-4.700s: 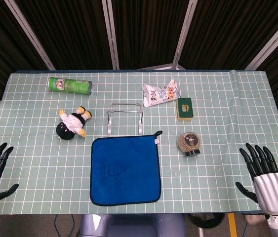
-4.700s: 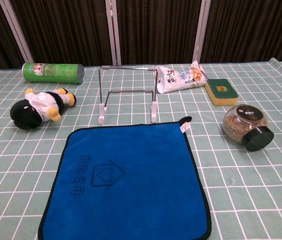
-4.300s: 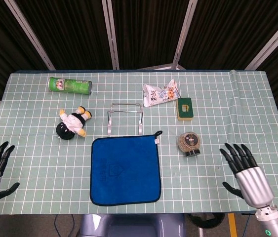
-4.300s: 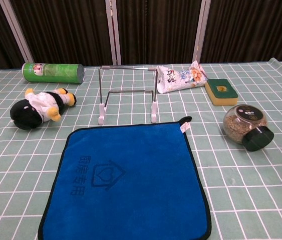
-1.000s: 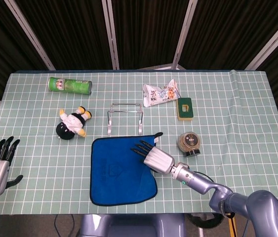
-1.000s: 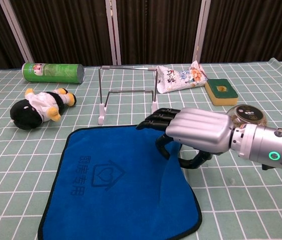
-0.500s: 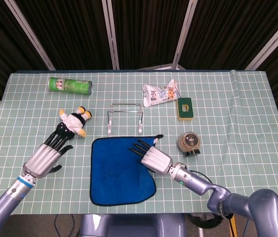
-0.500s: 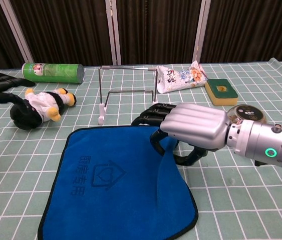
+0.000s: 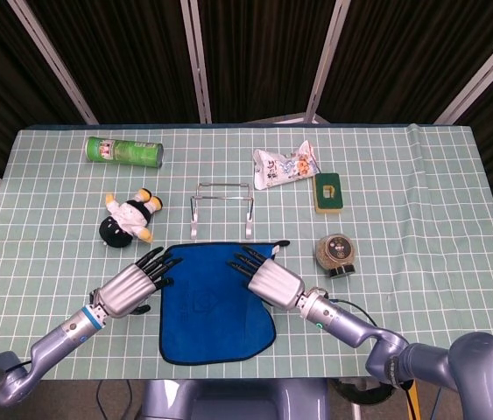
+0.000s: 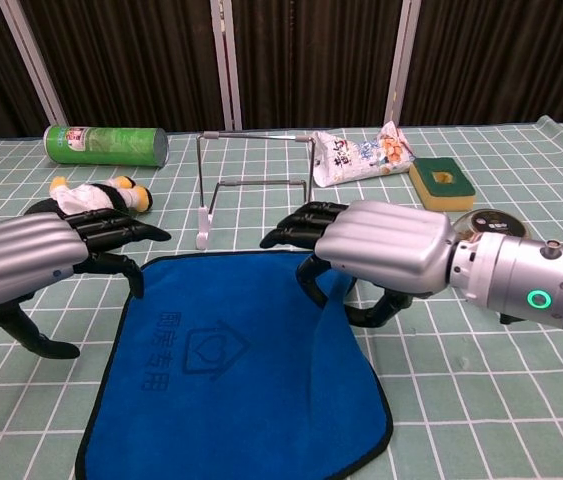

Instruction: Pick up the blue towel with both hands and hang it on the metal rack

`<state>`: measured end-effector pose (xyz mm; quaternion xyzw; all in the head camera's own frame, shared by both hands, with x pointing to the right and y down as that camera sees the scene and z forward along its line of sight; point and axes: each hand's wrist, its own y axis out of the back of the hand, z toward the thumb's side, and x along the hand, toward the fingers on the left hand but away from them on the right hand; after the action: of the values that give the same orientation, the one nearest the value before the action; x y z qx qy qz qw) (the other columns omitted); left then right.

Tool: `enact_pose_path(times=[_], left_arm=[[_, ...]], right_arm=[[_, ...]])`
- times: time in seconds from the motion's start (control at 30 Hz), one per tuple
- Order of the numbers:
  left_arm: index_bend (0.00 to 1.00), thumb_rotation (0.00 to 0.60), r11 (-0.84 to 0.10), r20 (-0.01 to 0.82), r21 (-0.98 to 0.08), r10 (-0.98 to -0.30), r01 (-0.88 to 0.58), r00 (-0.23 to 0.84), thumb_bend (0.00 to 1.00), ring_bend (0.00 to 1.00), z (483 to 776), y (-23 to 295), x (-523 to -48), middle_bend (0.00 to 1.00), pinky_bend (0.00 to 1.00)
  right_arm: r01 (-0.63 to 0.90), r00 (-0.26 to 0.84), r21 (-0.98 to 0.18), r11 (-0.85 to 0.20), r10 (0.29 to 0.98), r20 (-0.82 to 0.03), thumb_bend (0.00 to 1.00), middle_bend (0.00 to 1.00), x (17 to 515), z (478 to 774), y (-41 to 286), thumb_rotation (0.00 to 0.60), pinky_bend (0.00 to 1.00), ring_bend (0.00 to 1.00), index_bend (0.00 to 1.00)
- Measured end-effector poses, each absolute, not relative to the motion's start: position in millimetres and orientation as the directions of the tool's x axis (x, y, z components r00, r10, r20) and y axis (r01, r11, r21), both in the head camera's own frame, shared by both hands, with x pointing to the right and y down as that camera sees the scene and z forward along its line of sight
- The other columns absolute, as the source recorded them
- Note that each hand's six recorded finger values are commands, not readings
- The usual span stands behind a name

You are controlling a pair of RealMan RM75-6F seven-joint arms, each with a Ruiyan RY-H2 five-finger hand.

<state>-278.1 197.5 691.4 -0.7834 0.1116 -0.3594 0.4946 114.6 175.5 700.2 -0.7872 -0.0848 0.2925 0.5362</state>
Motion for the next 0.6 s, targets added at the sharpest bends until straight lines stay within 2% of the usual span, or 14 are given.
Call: enact_pose_path(times=[0.2,0.6], left_arm=[[0.34,0.6,-0.421,0.46,-0.87,-0.511,0.255,0.726,0.16,0.0,702,196,-276,0.0,0.0],[0.34,0.6,-0.383,0.443,-0.883,-0.487,0.271,0.753,0.18,0.0,713,201,-257,0.0,0.0]], right_arm=[[-0.187,0.807,-0.893,-0.41,0.453,-0.378,0.42,0.06,116,700,175,0.6,0.0,0.0,0.65],[-0.187,0.807,-0.894,-0.407,0.456,-0.376,0.42,0.06,120,698,176,0.6,0.0,0.0,0.65]])
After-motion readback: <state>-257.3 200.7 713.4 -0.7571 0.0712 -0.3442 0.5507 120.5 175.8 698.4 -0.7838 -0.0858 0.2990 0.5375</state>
